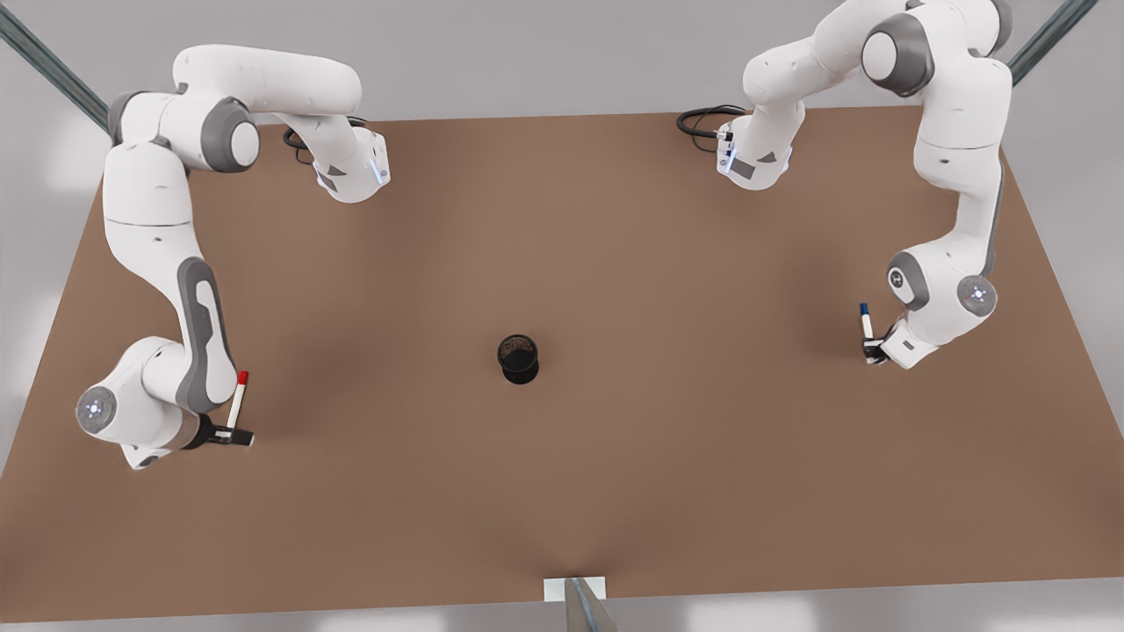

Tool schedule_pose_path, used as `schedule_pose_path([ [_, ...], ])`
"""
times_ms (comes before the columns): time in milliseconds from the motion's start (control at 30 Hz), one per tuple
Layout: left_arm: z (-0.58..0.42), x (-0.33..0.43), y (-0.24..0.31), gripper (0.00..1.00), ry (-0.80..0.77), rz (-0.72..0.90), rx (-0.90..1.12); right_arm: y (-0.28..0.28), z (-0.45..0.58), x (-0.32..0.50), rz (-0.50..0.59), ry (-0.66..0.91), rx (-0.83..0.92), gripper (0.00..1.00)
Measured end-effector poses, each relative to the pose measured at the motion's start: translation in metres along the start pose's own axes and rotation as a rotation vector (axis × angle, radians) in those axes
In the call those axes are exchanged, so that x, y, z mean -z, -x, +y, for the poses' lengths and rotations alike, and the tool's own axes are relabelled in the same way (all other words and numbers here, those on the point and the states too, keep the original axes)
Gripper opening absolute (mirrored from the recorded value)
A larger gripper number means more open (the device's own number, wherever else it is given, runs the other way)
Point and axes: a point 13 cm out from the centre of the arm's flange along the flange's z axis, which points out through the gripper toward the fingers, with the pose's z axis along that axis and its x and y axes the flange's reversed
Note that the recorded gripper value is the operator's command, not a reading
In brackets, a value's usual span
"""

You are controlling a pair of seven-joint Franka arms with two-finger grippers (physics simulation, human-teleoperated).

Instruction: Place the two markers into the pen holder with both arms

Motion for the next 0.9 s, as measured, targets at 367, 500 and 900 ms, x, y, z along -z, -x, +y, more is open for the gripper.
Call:
schedule_pose_path([
  [367, -0.173, 0.222, 0.109, 0.21, 0.027, -0.076, -0.194, -0.010, -0.035, -0.015, -0.003, -0.036, 0.069, 0.97],
  [500, -0.286, 0.290, 0.124, 0.21, 0.004, -0.058, -0.249, -0.009, -0.038, -0.014, -0.008, -0.040, 0.088, 0.97],
  [900, -0.614, 0.312, 0.122, 0.21, -0.353, -0.150, -0.019, -0.025, -0.032, -0.025, 0.021, -0.060, 0.160, 0.37],
])
